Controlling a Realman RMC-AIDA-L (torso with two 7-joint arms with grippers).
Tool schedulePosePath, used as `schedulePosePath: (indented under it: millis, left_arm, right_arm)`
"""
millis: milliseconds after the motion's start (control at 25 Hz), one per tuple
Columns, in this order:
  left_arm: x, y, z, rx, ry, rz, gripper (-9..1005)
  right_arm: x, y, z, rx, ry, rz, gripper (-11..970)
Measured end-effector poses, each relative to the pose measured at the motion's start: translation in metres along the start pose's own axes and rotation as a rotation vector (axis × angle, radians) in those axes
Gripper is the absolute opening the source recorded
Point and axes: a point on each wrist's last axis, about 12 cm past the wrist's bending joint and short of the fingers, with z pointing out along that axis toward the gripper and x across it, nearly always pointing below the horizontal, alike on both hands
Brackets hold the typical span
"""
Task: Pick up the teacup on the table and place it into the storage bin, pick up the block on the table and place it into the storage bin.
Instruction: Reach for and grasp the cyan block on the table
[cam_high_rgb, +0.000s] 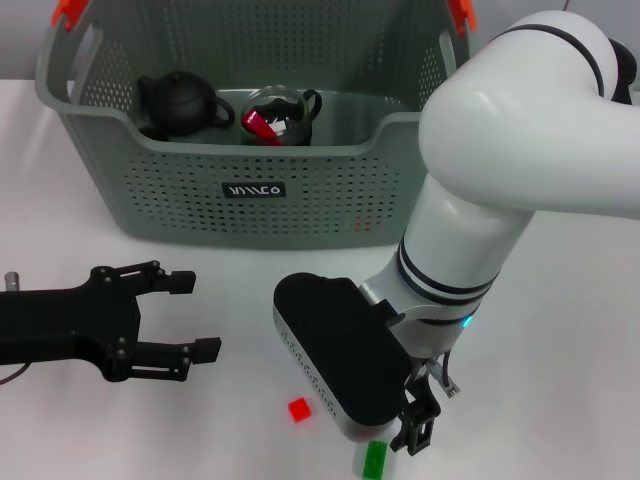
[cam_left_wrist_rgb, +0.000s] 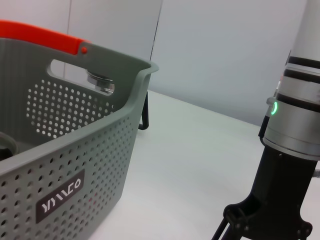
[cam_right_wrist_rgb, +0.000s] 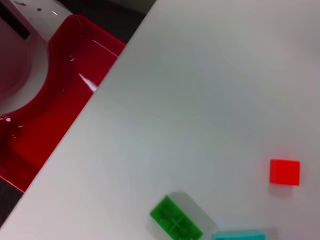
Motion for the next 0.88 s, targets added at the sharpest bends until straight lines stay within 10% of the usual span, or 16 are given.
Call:
schedulePosePath:
  millis: [880]
  left_arm:
    - [-0.0007, 0.0002, -0.0008, 0.0, -0.001, -0.002, 920]
  right_arm:
    - [0.0057, -0.0021, 0.0055, 0.015, -0.016, 0.034, 948]
